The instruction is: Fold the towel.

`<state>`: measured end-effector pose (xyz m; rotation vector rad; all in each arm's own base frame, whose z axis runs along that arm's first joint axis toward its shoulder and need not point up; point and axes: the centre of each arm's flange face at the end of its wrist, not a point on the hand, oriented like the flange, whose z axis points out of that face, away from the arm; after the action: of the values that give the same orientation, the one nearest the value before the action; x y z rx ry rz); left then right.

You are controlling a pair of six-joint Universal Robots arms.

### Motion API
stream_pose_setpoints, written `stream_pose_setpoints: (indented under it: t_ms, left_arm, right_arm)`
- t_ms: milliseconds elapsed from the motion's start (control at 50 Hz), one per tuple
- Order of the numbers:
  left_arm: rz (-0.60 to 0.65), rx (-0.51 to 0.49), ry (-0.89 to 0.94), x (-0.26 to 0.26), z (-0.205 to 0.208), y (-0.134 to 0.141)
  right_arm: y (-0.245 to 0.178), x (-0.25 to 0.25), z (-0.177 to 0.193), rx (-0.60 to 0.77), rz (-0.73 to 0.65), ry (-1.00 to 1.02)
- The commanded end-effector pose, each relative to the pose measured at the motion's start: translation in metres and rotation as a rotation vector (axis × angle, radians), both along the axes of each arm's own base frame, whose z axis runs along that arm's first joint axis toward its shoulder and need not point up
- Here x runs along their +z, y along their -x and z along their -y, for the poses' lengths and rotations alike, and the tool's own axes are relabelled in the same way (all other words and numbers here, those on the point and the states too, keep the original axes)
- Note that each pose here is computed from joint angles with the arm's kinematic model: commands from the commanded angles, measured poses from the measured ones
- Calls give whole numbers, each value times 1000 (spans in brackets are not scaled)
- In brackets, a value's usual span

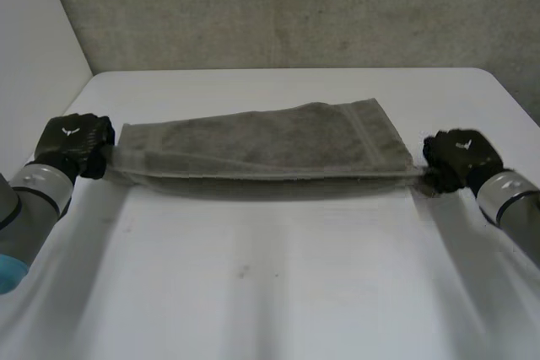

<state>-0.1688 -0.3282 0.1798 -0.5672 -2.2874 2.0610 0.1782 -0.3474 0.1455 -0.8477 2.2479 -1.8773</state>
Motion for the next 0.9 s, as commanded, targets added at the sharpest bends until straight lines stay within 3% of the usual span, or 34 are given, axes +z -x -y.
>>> stream_pose_setpoints:
  t_ms: [20, 160, 200, 360, 460, 620, 720, 900]
  left_arm:
    - [12, -23, -25, 11, -15, 7]
    - [21, -32, -115, 42, -47, 7]
    - [24, -28, -161, 53, -63, 3]
    - [73, -32, -235, 61, -96, -2]
    - [120, -48, -261, 52, -102, -2]
    - [124, -39, -294, 27, -79, -3]
    - [125, -34, -242, 9, -39, 2]
    - [107, -8, -222, -26, 21, 12]
  right_arm:
    - [1, 66, -9, -6, 53, 90]
    - [4, 120, -40, 16, -38, 95]
    - [16, 140, -54, 6, -147, 92]
    - [25, 158, -90, 77, -413, 25]
    - [23, 149, -93, 100, -429, -10]
    - [22, 101, -54, 114, -429, -77]
    - [-8, 64, -23, 180, -446, 0]
    - [-49, 25, 27, 150, -449, 177]
